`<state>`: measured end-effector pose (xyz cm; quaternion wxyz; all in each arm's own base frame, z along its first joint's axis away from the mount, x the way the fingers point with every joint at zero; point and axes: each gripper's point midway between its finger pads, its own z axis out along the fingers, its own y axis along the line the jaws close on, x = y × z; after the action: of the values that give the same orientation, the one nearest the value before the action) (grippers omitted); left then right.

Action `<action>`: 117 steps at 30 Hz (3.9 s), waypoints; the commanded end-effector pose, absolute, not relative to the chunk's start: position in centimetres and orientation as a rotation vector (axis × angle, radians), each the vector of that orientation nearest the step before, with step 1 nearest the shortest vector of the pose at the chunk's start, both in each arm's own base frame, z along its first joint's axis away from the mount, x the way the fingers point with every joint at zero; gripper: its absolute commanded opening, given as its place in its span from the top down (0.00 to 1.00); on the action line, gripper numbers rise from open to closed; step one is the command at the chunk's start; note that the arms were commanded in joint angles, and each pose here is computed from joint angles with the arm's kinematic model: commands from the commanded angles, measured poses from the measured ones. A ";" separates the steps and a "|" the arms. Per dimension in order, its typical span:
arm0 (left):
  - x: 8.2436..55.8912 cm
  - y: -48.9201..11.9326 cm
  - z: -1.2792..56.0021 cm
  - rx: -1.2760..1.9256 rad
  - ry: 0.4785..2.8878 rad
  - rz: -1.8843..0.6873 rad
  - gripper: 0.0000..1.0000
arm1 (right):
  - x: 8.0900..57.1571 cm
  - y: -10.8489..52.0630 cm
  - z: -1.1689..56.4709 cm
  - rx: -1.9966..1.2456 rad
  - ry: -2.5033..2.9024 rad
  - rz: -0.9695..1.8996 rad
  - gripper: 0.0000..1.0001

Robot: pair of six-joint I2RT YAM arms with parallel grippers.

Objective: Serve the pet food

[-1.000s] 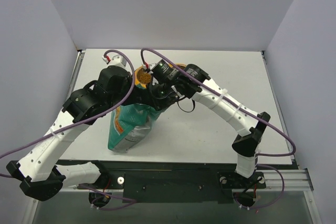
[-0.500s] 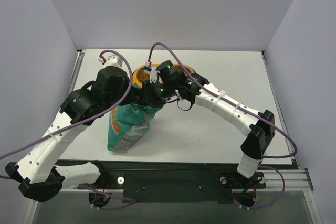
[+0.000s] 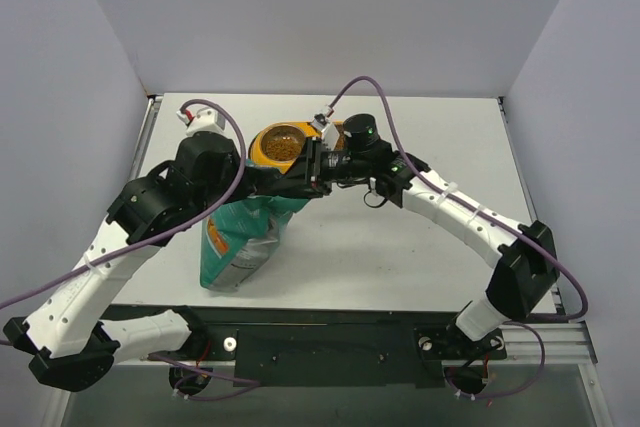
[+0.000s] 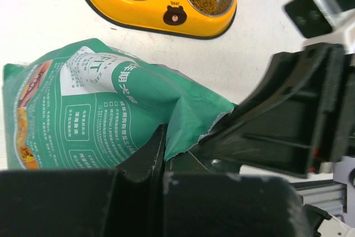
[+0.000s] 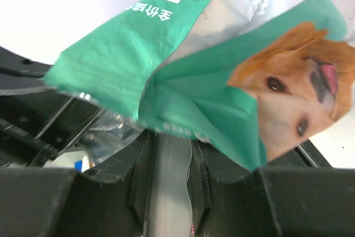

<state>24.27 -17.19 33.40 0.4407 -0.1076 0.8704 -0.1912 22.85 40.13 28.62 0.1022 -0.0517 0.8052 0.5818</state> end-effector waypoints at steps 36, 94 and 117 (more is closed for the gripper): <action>24.1 -15.0 41.4 -0.350 1.869 -0.611 1.00 | 22.3 33.7 33.7 -0.002 2.233 1.800 1.00; 24.7 -8.5 41.2 -0.729 1.751 -0.366 1.00 | 23.4 30.4 42.0 0.137 1.916 2.082 1.00; 24.6 -6.3 41.9 -0.710 1.750 -0.186 1.00 | 30.2 27.3 45.6 0.221 1.746 1.998 1.00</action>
<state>23.67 -7.83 35.79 0.5032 -0.2567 0.8243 -0.0370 28.59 28.36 42.52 0.1855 0.1033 0.6709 0.7105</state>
